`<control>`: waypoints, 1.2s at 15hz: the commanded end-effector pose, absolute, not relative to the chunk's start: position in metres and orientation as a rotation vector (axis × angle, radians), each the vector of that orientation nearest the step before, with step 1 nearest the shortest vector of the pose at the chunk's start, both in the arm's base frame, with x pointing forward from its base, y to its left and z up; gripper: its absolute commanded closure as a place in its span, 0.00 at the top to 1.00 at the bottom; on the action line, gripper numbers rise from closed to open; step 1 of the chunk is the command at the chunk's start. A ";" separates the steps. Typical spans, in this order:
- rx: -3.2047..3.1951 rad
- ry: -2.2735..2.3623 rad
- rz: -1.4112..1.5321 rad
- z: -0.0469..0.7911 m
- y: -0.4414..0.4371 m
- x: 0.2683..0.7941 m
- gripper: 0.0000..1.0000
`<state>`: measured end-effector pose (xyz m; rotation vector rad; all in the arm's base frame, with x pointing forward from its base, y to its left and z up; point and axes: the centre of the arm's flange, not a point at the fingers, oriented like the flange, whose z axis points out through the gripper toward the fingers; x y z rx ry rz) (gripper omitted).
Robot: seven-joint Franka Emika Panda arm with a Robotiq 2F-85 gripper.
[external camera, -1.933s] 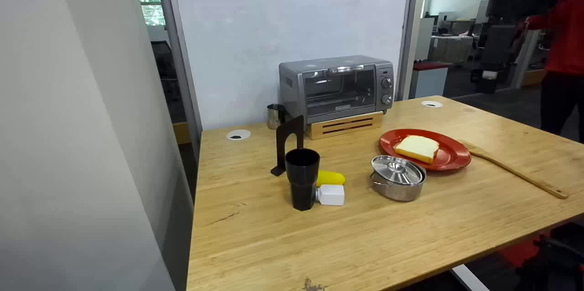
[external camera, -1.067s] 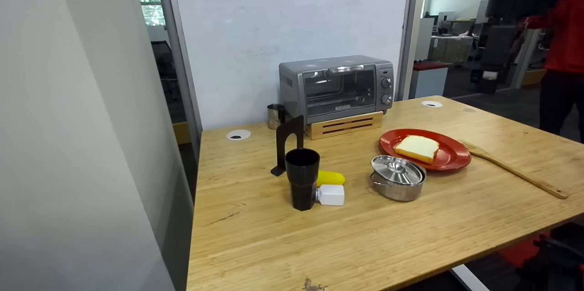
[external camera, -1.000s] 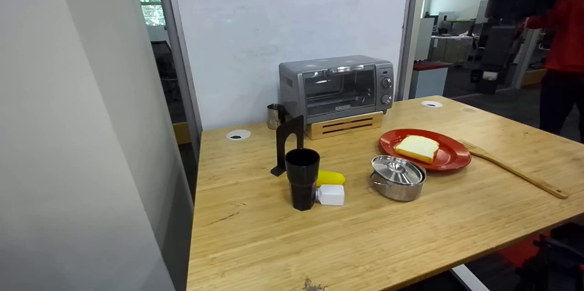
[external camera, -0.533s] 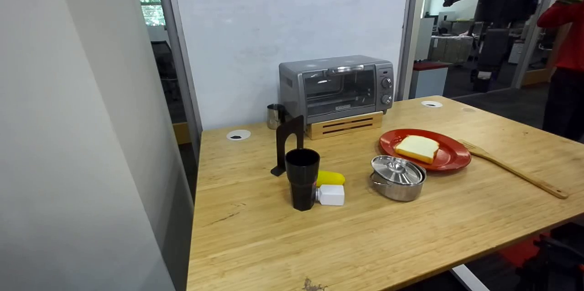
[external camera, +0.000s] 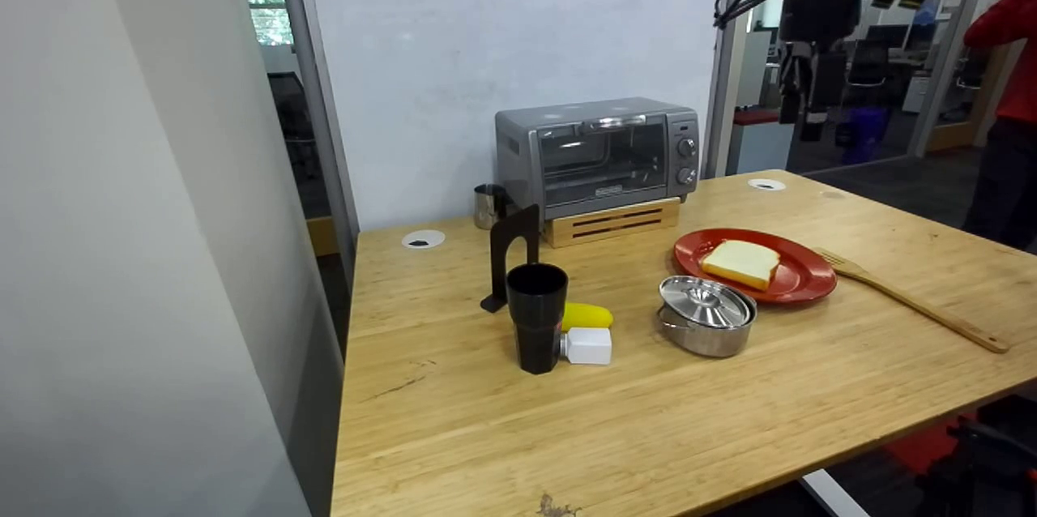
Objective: Open the oven door, pick up the slice of bread from the red plate using the wooden spatula and put it in the oven, close the oven door
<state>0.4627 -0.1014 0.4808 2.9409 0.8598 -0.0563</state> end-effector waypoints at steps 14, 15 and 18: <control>2.634 1.101 0.011 0.518 -0.083 0.600 1.00; 2.634 1.101 0.011 0.518 -0.083 0.600 1.00; 2.593 1.187 0.055 0.520 -0.085 0.603 1.00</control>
